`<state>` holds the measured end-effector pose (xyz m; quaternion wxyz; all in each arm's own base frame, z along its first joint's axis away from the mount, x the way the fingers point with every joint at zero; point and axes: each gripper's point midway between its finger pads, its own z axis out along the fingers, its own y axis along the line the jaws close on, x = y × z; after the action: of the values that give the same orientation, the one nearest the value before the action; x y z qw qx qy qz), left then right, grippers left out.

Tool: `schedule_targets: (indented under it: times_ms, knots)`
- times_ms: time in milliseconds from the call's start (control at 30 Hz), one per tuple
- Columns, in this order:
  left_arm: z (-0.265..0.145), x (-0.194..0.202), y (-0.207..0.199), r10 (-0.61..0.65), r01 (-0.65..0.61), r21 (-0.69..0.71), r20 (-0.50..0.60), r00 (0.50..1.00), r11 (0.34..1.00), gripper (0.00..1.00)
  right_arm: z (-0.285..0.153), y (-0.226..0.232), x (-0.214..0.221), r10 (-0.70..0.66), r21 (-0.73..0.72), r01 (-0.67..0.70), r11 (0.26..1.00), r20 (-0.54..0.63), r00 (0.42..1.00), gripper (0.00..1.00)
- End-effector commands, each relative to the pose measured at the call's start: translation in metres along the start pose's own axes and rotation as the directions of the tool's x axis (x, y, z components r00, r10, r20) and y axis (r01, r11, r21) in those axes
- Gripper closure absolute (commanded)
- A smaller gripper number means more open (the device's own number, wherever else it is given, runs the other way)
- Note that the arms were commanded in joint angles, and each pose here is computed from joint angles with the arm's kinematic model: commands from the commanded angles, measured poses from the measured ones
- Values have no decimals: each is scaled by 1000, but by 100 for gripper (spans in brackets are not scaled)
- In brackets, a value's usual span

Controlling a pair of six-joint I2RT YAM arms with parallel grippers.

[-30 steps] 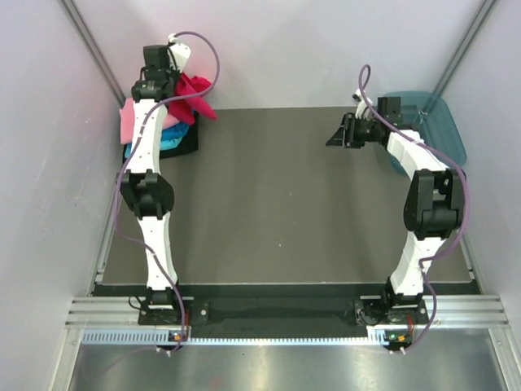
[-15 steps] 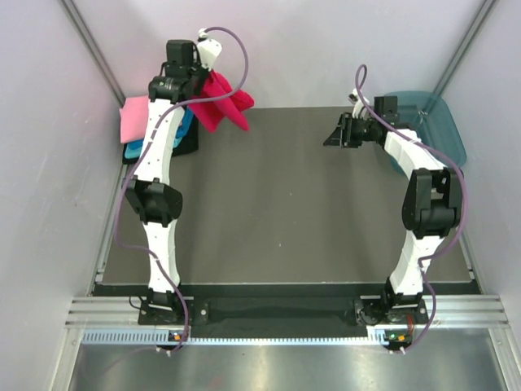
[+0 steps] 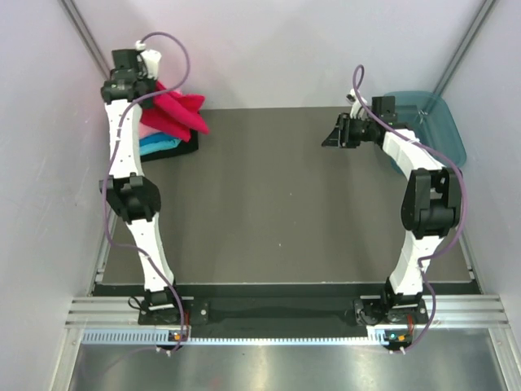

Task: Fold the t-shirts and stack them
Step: Fold the tshirt

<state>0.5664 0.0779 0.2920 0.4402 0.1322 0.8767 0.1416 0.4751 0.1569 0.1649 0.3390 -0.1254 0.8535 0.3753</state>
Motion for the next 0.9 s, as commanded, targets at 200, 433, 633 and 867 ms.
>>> schedule_targets:
  times_ms: [200, 433, 633, 867]
  knots:
    - [64, 53, 77, -250, 241, -197, -18, 968, 950, 100, 3, 30, -10, -107, -31, 108, 994, 26, 994, 58]
    - [87, 48, 98, -243, 247, -286, 51, 969, 926, 100, 1, 32, -2, -117, -24, 117, 993, 13, 993, 58]
    - [84, 58, 126, -245, 242, -408, 46, 968, 880, 100, -1, 31, 2, -115, -18, 115, 993, 6, 993, 58]
    - [74, 87, 141, -277, 244, -417, -20, 961, 875, 100, 2, 30, 1, -119, -14, 119, 993, 6, 993, 58]
